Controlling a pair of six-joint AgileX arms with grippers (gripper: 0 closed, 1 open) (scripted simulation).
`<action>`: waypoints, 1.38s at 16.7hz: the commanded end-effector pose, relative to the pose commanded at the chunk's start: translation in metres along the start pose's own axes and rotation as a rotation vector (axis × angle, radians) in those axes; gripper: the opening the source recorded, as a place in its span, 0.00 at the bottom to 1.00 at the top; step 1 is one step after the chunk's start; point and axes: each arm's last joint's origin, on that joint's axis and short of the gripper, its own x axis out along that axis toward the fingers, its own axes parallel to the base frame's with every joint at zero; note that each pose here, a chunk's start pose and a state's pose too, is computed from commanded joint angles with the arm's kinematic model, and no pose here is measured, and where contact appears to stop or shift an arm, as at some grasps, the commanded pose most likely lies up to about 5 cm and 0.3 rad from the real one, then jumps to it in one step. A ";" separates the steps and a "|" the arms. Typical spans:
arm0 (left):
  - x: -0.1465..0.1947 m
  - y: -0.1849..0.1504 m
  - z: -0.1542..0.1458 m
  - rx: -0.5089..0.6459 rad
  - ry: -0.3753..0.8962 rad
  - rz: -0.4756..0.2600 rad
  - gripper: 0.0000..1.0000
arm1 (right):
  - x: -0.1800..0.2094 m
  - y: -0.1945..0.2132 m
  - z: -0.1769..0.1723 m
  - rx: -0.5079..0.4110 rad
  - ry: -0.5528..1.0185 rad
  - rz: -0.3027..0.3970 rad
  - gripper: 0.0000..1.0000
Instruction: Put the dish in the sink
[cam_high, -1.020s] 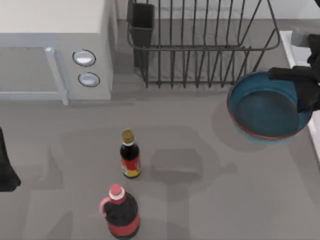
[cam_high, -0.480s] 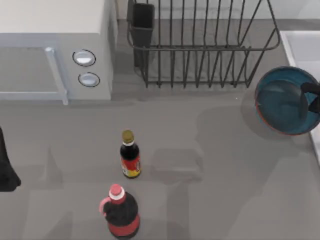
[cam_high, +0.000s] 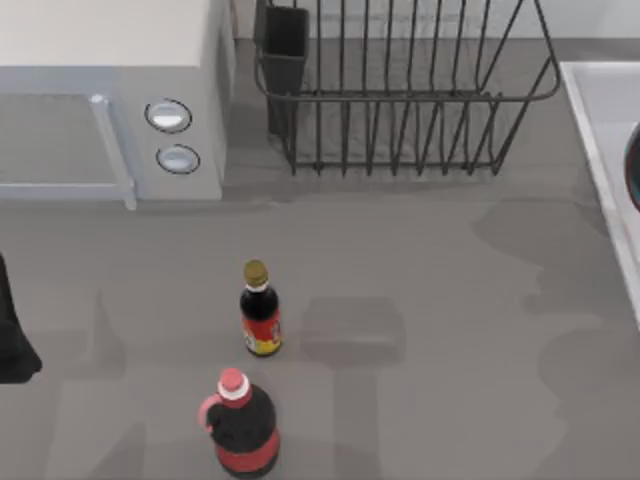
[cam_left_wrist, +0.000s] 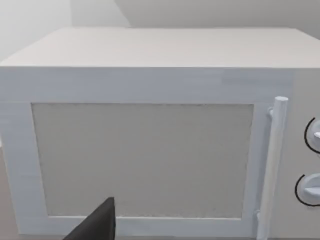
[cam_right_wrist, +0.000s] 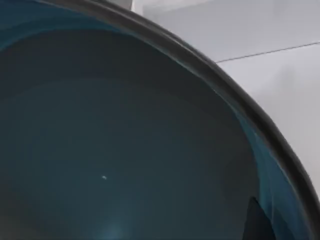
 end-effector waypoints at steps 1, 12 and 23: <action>0.000 0.000 0.000 0.000 0.000 0.000 1.00 | -0.009 -0.006 0.006 -0.036 -0.088 -0.011 0.00; 0.000 0.000 0.000 0.000 0.000 0.000 1.00 | -0.067 -0.022 0.053 -0.262 -0.510 -0.087 0.00; 0.000 0.000 0.000 0.000 0.000 0.000 1.00 | -0.015 -0.056 -0.012 -0.263 -0.511 -0.090 0.00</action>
